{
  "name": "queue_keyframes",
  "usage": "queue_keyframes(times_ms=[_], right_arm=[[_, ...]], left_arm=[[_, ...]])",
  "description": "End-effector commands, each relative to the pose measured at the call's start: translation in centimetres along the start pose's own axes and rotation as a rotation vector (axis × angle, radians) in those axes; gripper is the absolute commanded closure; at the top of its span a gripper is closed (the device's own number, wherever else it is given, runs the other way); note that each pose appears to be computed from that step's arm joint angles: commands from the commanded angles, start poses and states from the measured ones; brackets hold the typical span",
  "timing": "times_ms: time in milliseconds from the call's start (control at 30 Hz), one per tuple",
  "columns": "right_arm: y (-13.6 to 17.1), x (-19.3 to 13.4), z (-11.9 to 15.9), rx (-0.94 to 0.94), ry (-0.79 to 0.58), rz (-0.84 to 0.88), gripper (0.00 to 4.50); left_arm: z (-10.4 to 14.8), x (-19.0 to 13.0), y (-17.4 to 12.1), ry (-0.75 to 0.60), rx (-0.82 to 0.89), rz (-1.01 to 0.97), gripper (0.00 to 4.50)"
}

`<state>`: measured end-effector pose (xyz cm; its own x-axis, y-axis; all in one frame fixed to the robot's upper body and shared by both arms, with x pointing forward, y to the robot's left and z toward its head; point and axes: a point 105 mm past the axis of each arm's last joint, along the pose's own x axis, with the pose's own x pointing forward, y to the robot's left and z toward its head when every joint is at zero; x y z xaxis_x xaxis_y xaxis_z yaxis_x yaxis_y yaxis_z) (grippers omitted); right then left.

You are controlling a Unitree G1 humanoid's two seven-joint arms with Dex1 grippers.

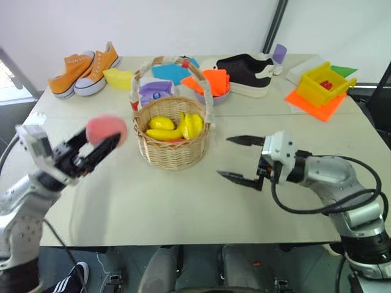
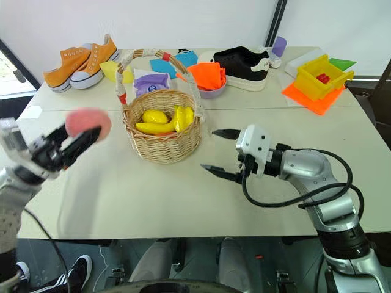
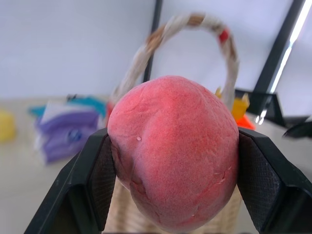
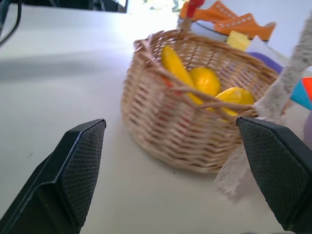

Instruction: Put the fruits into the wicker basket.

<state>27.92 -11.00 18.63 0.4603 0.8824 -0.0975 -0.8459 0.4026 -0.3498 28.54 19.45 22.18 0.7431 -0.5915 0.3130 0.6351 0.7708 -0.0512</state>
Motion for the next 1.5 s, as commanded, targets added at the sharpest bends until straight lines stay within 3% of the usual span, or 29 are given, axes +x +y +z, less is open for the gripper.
queue_keyframes(times_ms=[33, 233, 333, 567, 700, 833, 1000, 1267, 1400, 1500], right_arm=[[-0.1, 0.6, 1.2, -0.032, -0.036, -0.015, 0.00], [-0.5, 1.3, 1.7, -0.038, -0.056, -0.053, 0.00], [-0.6, 1.5, 1.8, -0.046, -0.060, -0.078, 0.00], [-3.7, 1.2, 2.3, 0.060, -0.125, -0.299, 0.00], [-4.5, 1.9, 2.4, 0.103, -0.152, -0.421, 0.00], [-5.5, 3.4, 2.5, 0.180, -0.175, -0.570, 0.00], [-5.3, 6.2, 2.9, 0.219, -0.206, -0.563, 0.00], [-5.5, 9.2, 2.5, 0.175, -0.180, -0.518, 0.00], [-6.9, 9.7, 1.5, 0.169, -0.142, -0.578, 1.27], [-7.0, 9.6, 1.5, 0.170, -0.151, -0.572, 2.87]], left_arm=[[-0.7, 3.4, -0.4, 0.028, 0.088, 0.068, 1.37], [-1.6, 6.5, -0.6, -0.008, 0.068, 0.098, 1.37], [-2.0, 6.8, -1.2, -0.008, 0.058, 0.076, 0.20], [-1.5, 5.5, -2.7, -0.005, 0.056, -0.038, 0.09], [-0.2, 3.7, -2.8, -0.022, 0.035, -0.098, 0.09], [1.1, -0.2, -2.7, 0.005, 0.068, -0.180, 0.09], [1.4, -5.8, 1.8, 0.059, 0.119, -0.032, 0.09], [-0.8, -8.6, 2.3, 0.073, 0.109, 0.033, 0.09], [-1.6, -9.6, 2.1, 0.069, 0.085, 0.059, 0.00], [-1.8, -9.8, 2.1, 0.076, 0.087, 0.063, 0.00]])
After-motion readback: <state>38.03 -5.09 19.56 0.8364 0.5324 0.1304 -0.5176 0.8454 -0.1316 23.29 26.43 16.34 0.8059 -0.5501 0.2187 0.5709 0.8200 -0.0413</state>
